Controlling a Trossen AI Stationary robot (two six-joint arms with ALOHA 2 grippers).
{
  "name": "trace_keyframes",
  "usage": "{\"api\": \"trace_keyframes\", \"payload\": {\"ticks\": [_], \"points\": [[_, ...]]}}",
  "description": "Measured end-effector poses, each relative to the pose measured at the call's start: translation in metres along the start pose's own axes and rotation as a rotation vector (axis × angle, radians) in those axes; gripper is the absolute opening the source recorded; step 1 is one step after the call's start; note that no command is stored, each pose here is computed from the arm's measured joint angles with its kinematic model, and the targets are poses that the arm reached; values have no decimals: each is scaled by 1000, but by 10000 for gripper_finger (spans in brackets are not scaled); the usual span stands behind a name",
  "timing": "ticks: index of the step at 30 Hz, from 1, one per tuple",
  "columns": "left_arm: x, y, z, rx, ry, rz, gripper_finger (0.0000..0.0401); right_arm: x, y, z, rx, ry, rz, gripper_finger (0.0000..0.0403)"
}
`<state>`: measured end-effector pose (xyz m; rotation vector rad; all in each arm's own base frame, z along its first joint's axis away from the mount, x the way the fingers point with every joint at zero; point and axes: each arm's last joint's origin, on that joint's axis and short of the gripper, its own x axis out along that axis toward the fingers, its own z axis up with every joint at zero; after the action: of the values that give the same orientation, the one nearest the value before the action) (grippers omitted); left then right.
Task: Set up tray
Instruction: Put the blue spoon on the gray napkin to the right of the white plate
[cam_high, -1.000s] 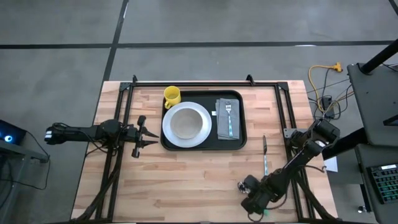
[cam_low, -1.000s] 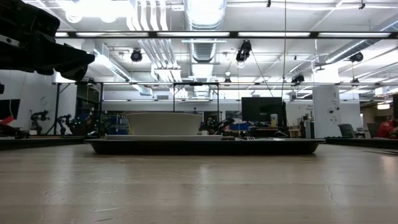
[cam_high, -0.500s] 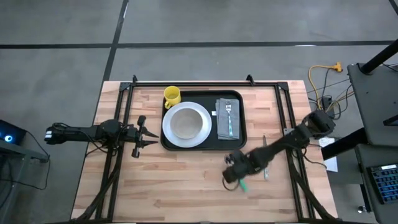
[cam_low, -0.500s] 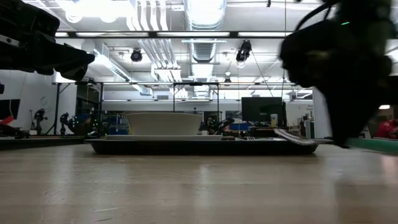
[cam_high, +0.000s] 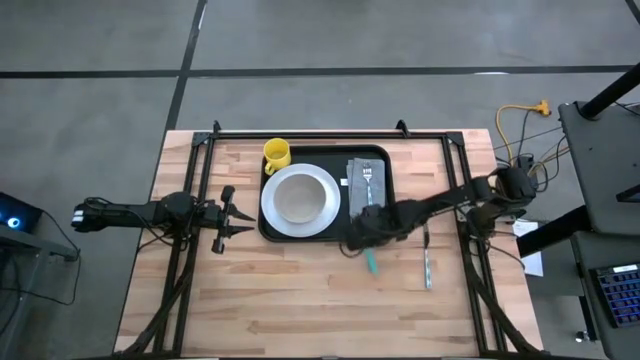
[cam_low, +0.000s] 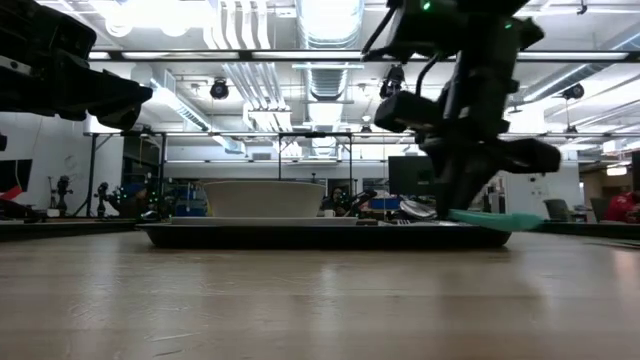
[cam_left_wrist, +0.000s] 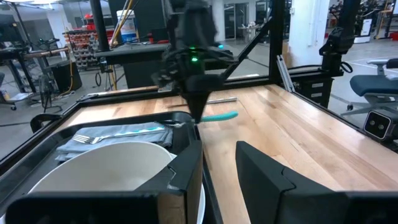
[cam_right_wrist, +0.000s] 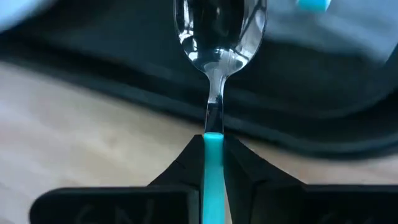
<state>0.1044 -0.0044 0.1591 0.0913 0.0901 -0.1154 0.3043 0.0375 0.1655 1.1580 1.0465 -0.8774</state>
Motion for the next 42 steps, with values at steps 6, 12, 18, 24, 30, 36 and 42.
{"api": "trace_keyframes", "payload": {"ticks": [6,12,18,24,30,36,42], "points": [[0,0,0,0,0,0,83,-4,-5,42,114,-40,13,28],[0,0,0,0,0,0,83,-5,-11,79,187,-86,50,26],[0,0,0,0,0,0,83,-6,-17,109,195,-134,89,25],[0,0,0,0,0,0,83,-4,-23,123,195,-151,73,25],[0,0,0,0,0,0,83,7,-26,131,185,-154,54,25],[0,0,0,0,0,0,83,6,-28,140,189,-179,66,24],[0,0,0,0,0,0,83,6,-31,145,190,-202,59,24]]}}
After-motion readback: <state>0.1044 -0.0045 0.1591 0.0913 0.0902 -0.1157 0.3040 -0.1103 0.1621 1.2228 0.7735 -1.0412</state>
